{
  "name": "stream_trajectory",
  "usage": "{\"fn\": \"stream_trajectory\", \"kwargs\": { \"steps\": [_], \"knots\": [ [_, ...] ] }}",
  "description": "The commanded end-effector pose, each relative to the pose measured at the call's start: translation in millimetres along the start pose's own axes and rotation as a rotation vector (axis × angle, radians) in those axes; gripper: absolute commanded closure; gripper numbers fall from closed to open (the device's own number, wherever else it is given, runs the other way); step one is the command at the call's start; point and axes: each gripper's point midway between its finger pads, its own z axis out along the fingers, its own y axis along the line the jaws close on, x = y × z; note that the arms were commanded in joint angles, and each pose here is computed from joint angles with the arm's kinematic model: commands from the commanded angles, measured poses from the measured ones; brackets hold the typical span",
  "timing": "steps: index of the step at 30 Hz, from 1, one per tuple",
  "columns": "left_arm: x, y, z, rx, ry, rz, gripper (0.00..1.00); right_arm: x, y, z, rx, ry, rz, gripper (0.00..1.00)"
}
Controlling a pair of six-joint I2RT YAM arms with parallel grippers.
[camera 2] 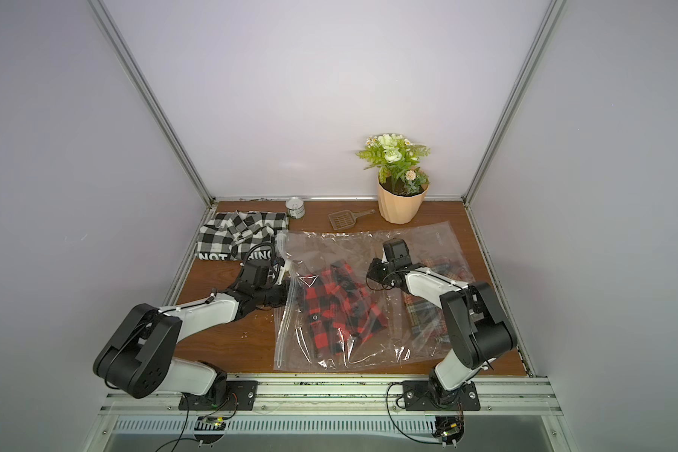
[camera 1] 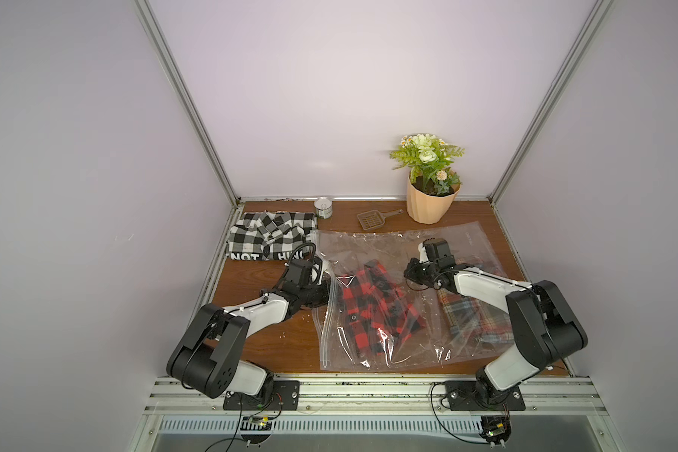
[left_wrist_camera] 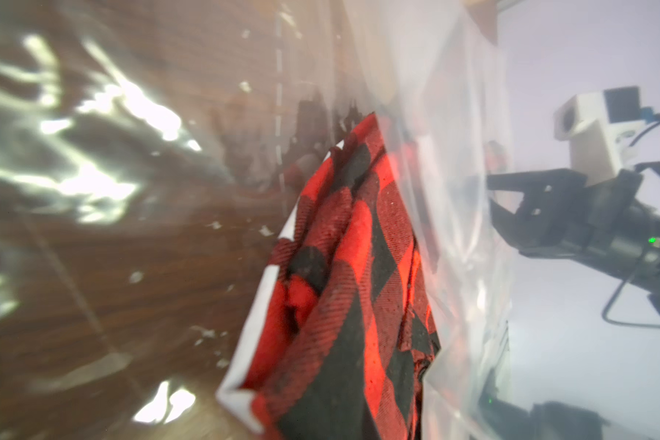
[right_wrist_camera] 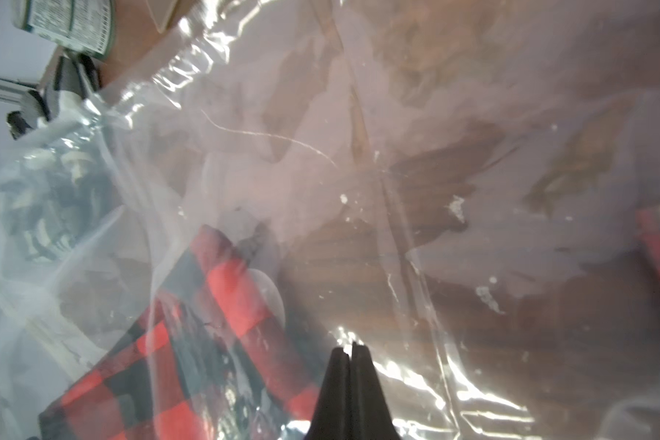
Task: Take the shirt out of the vacuum bag
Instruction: Take out the shirt from the vacuum bag.
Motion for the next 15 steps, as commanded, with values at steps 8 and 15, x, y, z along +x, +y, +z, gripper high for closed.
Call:
{"fn": "stream_trajectory", "kwargs": {
  "steps": [8,15],
  "knots": [
    [-13,32,-42,-0.059,-0.097,-0.064,1.0,2,-17,10,0.002,-0.003,0.053,1.0],
    [-13,50,-63,-0.093,-0.134,-0.104,1.0,6,-25,16,0.006,0.004,0.087,1.0]
  ]
}}
